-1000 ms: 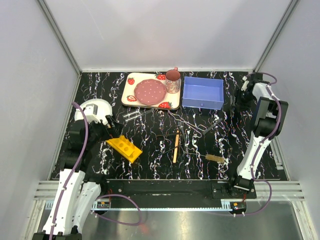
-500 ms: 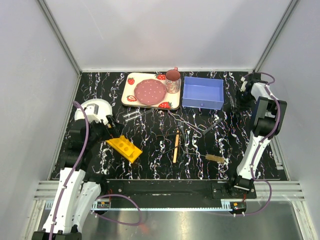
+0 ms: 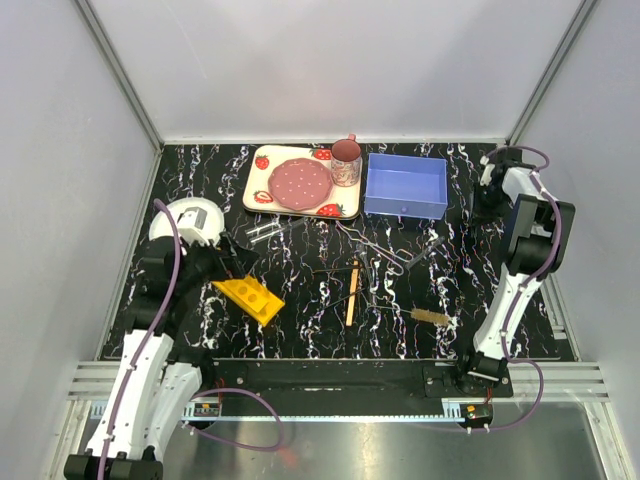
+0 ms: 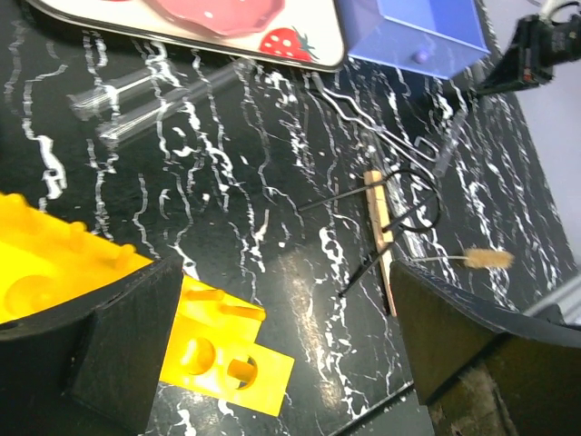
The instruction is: Organize the chemistry lab equipment
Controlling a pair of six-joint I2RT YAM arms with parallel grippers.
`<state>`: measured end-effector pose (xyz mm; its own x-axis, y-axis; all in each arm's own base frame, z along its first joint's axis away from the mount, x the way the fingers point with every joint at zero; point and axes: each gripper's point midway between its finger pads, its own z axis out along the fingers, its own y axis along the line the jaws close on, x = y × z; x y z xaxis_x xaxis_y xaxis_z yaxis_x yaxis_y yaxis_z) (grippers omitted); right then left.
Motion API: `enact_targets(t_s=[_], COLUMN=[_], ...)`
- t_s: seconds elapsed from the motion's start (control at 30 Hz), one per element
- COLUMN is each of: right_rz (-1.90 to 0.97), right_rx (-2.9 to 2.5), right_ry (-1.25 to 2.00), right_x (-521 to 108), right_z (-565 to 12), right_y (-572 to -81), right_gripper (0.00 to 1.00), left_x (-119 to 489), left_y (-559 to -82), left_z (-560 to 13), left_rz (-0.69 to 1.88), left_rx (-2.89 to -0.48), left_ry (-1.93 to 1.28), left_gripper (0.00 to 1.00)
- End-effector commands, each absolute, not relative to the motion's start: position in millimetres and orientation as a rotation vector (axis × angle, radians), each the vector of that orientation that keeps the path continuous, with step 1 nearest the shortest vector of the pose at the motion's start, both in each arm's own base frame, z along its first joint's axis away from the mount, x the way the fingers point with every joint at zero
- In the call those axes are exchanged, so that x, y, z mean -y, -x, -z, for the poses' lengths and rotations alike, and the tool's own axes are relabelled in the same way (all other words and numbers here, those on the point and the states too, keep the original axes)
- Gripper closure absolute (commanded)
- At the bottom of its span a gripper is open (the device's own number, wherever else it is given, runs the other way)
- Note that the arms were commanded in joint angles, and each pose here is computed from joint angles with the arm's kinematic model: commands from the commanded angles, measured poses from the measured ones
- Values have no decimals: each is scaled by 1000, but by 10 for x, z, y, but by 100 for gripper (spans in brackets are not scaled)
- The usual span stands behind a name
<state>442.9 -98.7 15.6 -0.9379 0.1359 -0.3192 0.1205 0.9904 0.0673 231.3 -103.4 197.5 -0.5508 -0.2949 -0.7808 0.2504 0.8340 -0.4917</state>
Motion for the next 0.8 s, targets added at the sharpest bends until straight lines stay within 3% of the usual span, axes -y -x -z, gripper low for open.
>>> enact_targets(t_s=[0.0, 0.47, 0.6, 0.77], right_rz=[-109, -362, -479, -631], right_rx=[-2752, -2498, -2500, -2417], right_ry=[-105, 271, 472, 812], right_x=[881, 191, -193, -941], right_z=[-498, -1607, -1689, -1790], right_y=[-4324, -3541, -3202, -2831], right_gripper=[85, 85, 85, 84], left_x=[1331, 2140, 2377, 2609], left_y=[-2274, -2198, -2208, -2017], left_z=[-2205, -2397, -2520, -2491], left_rz=[894, 1206, 1040, 766], left_rx=[-1921, -1904, -1815, -1535], left_ry=[-117, -170, -430, -916], left_gripper=[1, 1, 1, 1])
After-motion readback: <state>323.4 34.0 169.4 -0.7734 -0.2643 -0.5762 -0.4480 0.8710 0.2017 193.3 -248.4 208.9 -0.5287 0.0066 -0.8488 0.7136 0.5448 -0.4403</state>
